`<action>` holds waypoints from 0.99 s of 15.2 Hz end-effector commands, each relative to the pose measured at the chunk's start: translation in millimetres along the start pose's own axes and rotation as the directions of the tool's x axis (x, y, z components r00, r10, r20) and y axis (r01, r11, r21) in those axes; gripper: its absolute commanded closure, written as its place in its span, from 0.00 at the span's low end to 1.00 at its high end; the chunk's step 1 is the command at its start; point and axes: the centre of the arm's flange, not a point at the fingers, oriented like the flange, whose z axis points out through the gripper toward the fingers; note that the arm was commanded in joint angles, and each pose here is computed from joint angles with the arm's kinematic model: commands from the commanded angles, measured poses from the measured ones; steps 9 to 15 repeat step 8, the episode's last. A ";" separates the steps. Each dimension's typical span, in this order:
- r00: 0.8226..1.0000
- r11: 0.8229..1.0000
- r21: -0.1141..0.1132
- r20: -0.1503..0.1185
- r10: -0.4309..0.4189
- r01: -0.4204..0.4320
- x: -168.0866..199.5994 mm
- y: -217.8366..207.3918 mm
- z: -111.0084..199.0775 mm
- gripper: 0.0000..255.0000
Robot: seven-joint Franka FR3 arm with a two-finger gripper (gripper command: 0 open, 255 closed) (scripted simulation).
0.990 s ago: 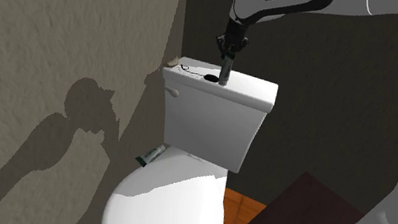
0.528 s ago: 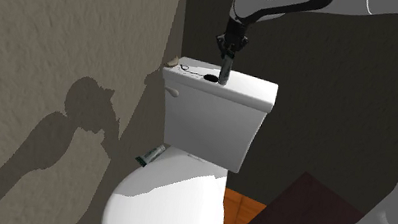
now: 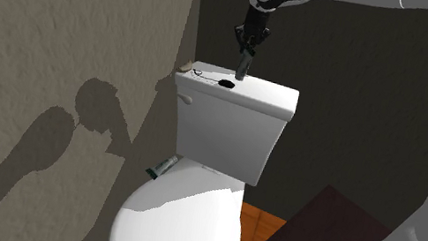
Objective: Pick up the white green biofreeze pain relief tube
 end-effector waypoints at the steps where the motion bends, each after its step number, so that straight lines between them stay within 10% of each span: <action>1: 1.000 1.000 0.000 0.000 0.000 0.000 2.8 0.6 -10.5 1.00; 15: 1.000 1.000 0.000 0.000 0.000 0.000 11.6 1.4 -36.2 1.00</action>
